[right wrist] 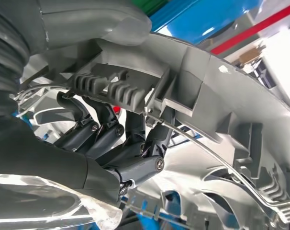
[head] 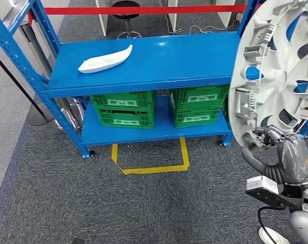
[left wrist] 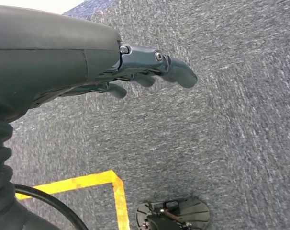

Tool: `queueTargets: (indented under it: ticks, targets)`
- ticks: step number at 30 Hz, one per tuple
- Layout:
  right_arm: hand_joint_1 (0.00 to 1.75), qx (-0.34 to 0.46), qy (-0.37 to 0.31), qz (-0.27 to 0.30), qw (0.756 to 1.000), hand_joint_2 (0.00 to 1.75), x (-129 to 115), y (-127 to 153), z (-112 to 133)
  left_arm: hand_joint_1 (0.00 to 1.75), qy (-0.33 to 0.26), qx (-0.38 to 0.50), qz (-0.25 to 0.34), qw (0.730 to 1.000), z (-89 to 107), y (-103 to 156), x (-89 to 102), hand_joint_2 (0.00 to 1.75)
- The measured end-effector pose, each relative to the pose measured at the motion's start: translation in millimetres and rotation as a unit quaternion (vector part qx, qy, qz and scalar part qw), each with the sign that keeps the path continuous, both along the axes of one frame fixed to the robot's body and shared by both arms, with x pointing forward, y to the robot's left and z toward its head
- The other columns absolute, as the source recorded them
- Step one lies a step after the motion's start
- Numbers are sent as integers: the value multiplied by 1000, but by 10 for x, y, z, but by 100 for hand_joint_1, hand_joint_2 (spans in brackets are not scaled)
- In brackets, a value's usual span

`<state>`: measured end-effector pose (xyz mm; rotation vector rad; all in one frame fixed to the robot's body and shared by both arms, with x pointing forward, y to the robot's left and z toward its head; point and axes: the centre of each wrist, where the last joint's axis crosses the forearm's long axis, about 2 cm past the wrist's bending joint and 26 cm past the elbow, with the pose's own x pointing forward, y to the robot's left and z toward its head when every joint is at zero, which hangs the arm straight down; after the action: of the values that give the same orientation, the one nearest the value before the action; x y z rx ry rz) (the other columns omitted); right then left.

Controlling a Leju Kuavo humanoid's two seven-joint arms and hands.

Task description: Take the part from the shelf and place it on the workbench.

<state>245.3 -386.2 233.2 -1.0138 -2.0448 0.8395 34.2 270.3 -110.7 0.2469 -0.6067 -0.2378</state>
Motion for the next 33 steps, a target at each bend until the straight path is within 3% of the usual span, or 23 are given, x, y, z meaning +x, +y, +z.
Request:
queueTargets:
  ticks: [33]
  targets:
    - [175,8,-9,24,1000,175,-1,90,24,0,-4,-2,-1,1000,-1,11,-1,175]
